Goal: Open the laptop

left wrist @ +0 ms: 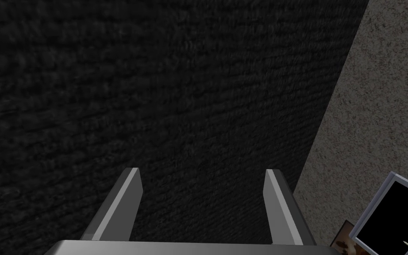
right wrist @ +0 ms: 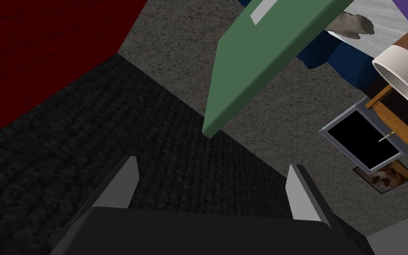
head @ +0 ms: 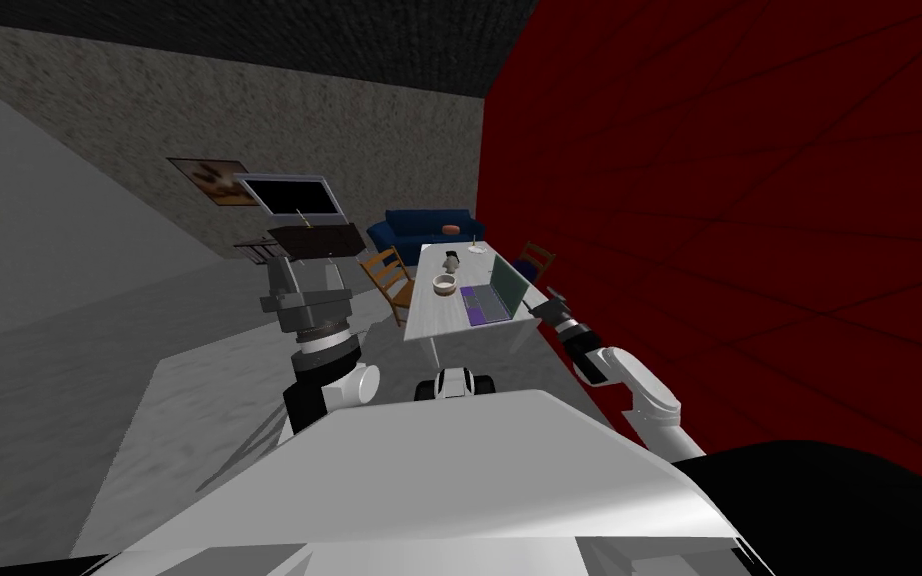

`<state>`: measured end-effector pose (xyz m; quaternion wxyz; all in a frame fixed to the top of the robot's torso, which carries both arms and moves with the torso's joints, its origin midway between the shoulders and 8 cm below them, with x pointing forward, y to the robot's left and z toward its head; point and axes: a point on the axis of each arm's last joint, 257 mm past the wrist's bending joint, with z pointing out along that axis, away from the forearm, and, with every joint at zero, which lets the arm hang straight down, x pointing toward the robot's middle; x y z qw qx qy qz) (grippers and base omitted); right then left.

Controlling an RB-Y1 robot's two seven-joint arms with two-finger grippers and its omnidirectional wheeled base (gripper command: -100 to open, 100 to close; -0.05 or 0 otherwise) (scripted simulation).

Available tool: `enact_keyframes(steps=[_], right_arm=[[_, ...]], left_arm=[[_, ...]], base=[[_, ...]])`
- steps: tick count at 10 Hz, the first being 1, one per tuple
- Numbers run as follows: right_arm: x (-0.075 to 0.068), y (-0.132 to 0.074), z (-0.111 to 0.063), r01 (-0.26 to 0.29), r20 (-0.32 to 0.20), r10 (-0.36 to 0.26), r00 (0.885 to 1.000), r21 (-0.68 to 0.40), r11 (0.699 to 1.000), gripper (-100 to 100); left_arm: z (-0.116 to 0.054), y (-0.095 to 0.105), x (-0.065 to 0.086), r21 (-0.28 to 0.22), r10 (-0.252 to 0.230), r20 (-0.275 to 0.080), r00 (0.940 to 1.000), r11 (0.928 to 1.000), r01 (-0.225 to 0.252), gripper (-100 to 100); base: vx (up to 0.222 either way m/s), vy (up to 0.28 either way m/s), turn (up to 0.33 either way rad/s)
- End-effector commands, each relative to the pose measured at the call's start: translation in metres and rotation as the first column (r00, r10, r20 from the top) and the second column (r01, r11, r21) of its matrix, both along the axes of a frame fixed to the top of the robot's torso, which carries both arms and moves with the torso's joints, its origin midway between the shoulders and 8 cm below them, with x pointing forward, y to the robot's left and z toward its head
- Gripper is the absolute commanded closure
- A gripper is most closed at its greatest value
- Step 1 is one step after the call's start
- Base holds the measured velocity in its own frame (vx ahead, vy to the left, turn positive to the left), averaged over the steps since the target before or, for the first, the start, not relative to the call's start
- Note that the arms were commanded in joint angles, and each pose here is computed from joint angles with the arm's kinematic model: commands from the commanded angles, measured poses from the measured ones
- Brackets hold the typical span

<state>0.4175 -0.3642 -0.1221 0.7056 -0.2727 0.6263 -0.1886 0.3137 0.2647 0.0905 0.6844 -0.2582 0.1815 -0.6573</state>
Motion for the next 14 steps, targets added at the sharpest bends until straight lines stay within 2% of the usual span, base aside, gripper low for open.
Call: enact_keyframes(steps=[1,5,6,7,8,9,10,11,14], right_arm=[[0.003,-0.018,-0.008,0.03,-0.013,-0.032,0.999,-0.126,0.992,-100],[0.008,-0.048,-0.016,0.072,-0.024,-0.084,0.996,-0.323,0.944,-100],[0.007,-0.044,-0.016,0.065,-0.024,-0.075,0.997,-0.291,0.955,-100],[0.007,-0.051,-0.01,0.07,-0.023,-0.081,0.996,-0.3,0.951,-100],[0.008,-0.047,-0.012,0.067,-0.023,-0.077,0.997,-0.301,0.951,-100],[0.008,-0.048,-0.011,0.068,-0.023,-0.079,0.997,-0.299,0.952,100],[0.008,-0.043,-0.015,0.078,-0.01,-0.088,0.996,-0.371,0.925,100],[0.008,-0.043,-0.015,0.078,-0.01,-0.088,0.996,-0.374,0.924,100],[0.008,-0.036,-0.021,0.091,0.009,-0.099,0.995,-0.479,0.873,100]], left_arm=[[0.0,0.0,0.0,0.0,0.0,0.0,1.0,1.0,0.0,0],[0.0,0.0,0.0,0.0,0.0,0.0,1.0,1.0,0.0,0],[0.0,0.0,0.0,0.0,0.0,0.0,1.0,1.0,0.0,0],[0.0,0.0,0.0,0.0,0.0,0.0,1.0,1.0,0.0,0],[0.0,0.0,0.0,0.0,0.0,0.0,1.0,1.0,0.0,0],[0.0,0.0,0.0,0.0,0.0,0.0,1.0,1.0,0.0,0],[0.0,0.0,0.0,0.0,0.0,0.0,1.0,1.0,0.0,0],[0.0,0.0,0.0,0.0,0.0,0.0,1.0,1.0,0.0,0],[0.0,0.0,0.0,0.0,0.0,0.0,1.0,1.0,0.0,0]], base=[[0.067,0.069,0.033],[0.055,0.082,0.037],[0.025,0.038,0.005],[0.086,0.048,0.023],[0.054,0.028,0.006],[0.009,0.003,-0.003],[0.003,0.007,0.027],[-0.013,0.023,0.03],[-0.031,0.053,0.041]])
